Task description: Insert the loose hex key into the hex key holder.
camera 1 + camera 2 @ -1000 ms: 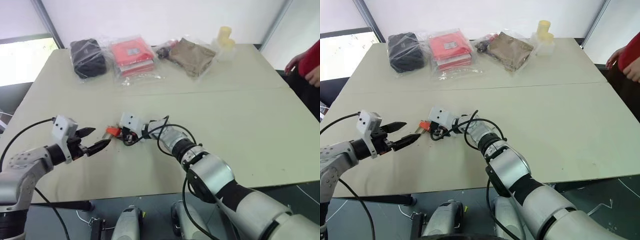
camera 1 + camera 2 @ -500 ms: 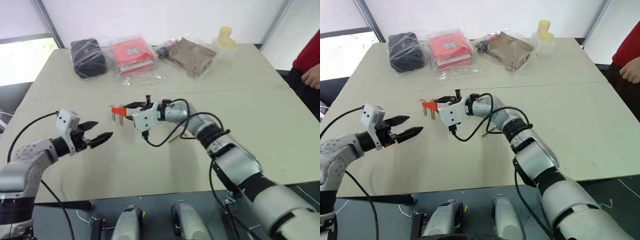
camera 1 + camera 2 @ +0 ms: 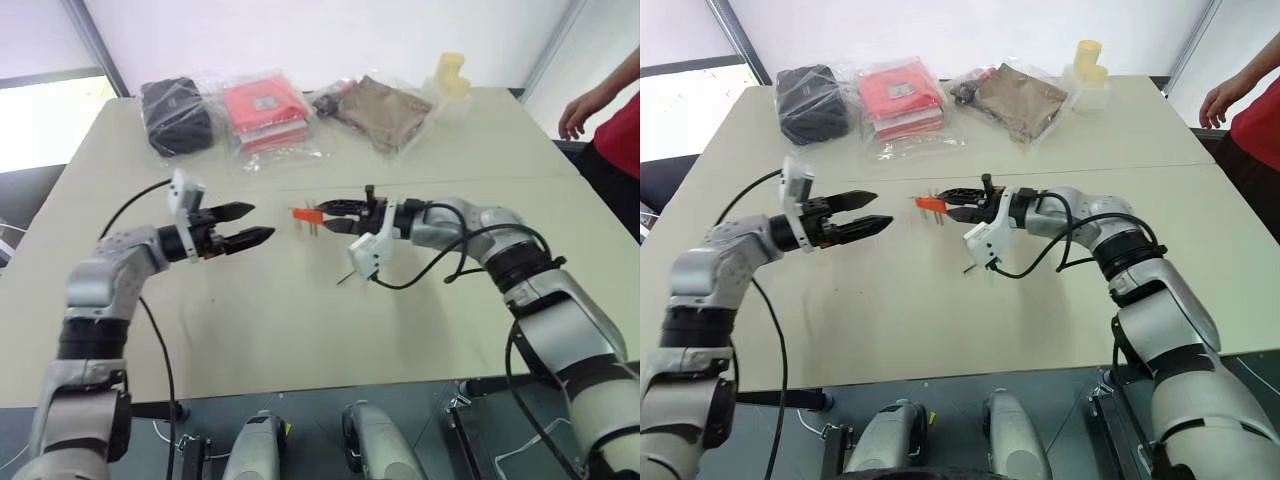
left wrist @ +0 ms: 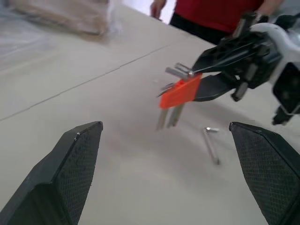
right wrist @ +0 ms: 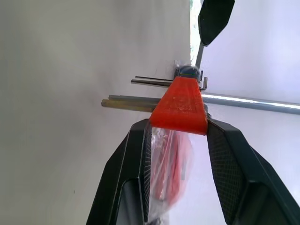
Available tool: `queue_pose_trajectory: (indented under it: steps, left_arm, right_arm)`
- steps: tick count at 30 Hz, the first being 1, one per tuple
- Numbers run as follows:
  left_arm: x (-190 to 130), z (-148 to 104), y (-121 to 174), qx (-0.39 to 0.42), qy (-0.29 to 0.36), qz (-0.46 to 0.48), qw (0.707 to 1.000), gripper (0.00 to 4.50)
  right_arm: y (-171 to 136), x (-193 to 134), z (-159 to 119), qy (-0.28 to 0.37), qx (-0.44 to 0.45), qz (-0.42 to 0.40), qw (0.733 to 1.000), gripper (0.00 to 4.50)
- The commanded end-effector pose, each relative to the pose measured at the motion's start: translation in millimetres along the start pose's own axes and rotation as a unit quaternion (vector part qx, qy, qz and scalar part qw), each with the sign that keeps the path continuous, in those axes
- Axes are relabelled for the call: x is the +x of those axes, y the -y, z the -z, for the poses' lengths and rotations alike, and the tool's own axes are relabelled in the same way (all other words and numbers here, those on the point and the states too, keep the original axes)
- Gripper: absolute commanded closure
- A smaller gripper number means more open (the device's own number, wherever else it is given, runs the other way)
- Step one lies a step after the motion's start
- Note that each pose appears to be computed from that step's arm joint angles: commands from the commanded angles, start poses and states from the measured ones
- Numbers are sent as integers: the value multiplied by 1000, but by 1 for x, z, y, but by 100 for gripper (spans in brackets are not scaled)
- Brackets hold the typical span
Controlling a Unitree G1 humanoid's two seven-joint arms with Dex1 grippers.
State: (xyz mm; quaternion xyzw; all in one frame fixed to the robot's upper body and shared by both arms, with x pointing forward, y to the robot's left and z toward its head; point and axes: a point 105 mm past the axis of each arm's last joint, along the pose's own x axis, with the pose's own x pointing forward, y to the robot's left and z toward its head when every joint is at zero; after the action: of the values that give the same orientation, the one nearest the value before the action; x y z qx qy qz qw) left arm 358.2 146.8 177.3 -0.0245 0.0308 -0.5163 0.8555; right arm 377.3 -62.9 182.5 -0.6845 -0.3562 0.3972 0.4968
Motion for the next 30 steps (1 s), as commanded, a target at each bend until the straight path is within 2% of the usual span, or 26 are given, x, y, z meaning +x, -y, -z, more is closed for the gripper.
queue_pose_trajectory:
  steps: [1,7,13,30]
  left_arm:
    - [15,-2,-1,20,4,31,999,0]
    - [46,-7,-2,21,20,70,997,0]
    - [64,-8,-5,27,25,89,995,0]
    - [80,-11,2,29,41,117,992,0]
  right_arm:
    - [13,-6,0,1,-13,30,999,280]
    - [14,-15,-1,-2,-16,35,999,280]
    - [16,-17,0,-12,-13,38,999,280]
    - [15,-19,1,-21,-3,38,999,280]
